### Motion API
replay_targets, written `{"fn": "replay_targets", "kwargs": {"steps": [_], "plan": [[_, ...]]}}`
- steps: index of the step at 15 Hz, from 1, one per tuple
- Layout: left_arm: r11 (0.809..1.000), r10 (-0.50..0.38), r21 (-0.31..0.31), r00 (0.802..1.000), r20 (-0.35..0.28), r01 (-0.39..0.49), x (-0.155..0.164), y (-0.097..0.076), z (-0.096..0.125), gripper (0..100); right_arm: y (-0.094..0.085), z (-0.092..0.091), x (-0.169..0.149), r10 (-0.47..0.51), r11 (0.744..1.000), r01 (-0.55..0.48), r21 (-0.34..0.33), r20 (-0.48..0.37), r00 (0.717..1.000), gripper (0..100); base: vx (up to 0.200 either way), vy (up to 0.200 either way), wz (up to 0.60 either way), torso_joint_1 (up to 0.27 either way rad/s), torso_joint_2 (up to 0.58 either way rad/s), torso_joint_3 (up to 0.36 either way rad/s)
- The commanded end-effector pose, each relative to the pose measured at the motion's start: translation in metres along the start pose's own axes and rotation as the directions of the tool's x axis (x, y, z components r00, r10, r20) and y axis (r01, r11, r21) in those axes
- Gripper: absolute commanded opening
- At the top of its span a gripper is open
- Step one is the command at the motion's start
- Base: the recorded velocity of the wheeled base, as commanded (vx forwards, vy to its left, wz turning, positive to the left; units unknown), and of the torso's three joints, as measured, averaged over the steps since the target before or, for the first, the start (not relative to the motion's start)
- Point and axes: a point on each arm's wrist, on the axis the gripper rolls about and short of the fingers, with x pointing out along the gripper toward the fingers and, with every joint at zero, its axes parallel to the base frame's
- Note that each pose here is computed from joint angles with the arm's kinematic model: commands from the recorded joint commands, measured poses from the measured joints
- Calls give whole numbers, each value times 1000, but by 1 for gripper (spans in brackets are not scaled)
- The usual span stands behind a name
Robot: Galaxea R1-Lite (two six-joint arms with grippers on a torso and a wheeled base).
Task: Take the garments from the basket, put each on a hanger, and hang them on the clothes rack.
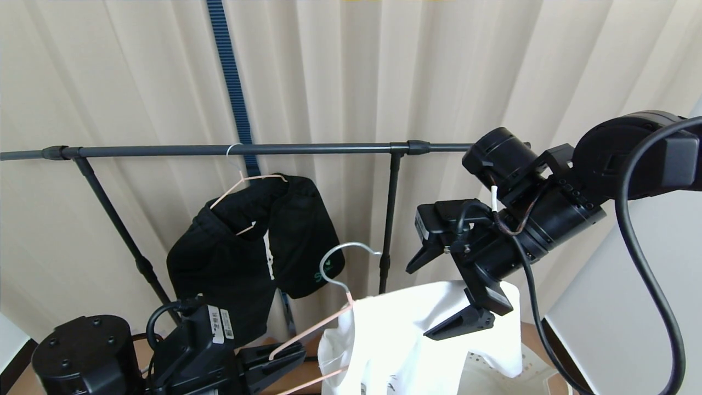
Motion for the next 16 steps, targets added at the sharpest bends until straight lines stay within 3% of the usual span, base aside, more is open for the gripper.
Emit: {"fn": "replay_targets", "kwargs": {"steps": [1,16], "plan": [[1000,2,0,1000,3,-2,0,0,0,0,1,0,-1,0,1000,0,-2,1,1000,0,0,0,0,0,0,0],[1000,15,2,1000,20,-15,0,2,2,0,15,5,-18,-26,999,27,-28,26,999,0,0,0,0,0,0,0]]}}
